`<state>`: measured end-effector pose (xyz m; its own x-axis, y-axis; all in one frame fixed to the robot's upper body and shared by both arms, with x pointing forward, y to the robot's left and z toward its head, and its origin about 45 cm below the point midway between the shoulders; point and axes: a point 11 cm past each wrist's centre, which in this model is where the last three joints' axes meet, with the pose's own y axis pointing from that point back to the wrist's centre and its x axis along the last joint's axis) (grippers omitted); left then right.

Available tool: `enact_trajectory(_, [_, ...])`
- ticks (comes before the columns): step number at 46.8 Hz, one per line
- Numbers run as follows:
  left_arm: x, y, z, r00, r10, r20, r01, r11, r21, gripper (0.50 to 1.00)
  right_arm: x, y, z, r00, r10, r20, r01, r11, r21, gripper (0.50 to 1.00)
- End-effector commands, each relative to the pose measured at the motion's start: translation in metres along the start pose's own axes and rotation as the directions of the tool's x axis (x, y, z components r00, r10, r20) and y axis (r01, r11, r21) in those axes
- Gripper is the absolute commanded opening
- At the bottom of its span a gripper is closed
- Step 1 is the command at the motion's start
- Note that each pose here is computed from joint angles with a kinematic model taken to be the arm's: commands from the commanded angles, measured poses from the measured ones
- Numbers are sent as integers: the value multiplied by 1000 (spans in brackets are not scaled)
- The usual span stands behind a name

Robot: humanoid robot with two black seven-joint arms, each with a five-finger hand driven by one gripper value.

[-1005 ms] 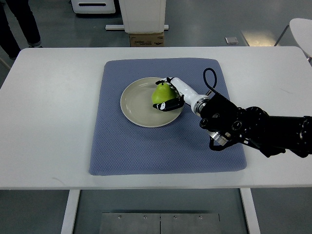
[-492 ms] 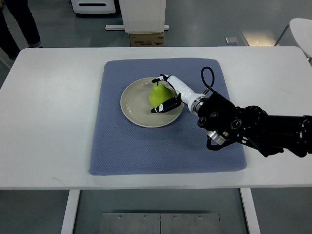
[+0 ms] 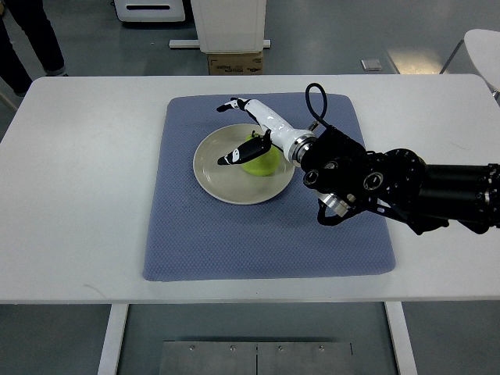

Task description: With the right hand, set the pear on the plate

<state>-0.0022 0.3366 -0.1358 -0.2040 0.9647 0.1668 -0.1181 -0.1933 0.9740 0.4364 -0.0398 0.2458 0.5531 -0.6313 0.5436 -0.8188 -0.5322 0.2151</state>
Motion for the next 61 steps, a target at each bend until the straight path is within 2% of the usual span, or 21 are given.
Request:
enact_trajectory(1, [0,0,0,1000,0,0,0,1000,0,1000,4,-2,-10,1000,10,12,-11,1000,19,1000])
enact_trajectory(10, [0,0,0,1000,0,0,0,1000,0,1000,7,-5,-21,997,28,65,-31,999,39,1000])
enact_trajectory(19, [0,0,0,1000,0,0,0,1000,0,1000,14,-8,-16,980,82,183,-87,996,23,1000])
enact_trajectory(31, [0,0,0,1000,0,0,0,1000,0,1000,61,-10,27,851,309,424,-295,950,-100,1000])
enact_trajectory(48, [0,0,0,1000,1,0,-1,1000,0,1000,100,16,85,705,453,546,-394,890,-230,1000])
enact_trajectory(53, [0,0,0,1000,0,0,0,1000,0,1000,112,26,104,630,503,591,-427,861,-278,1000])
enact_trajectory(61, [0,0,0,1000,0,0,0,1000,0,1000,114,36,126,497,506,705,-421,851,-314,1000])
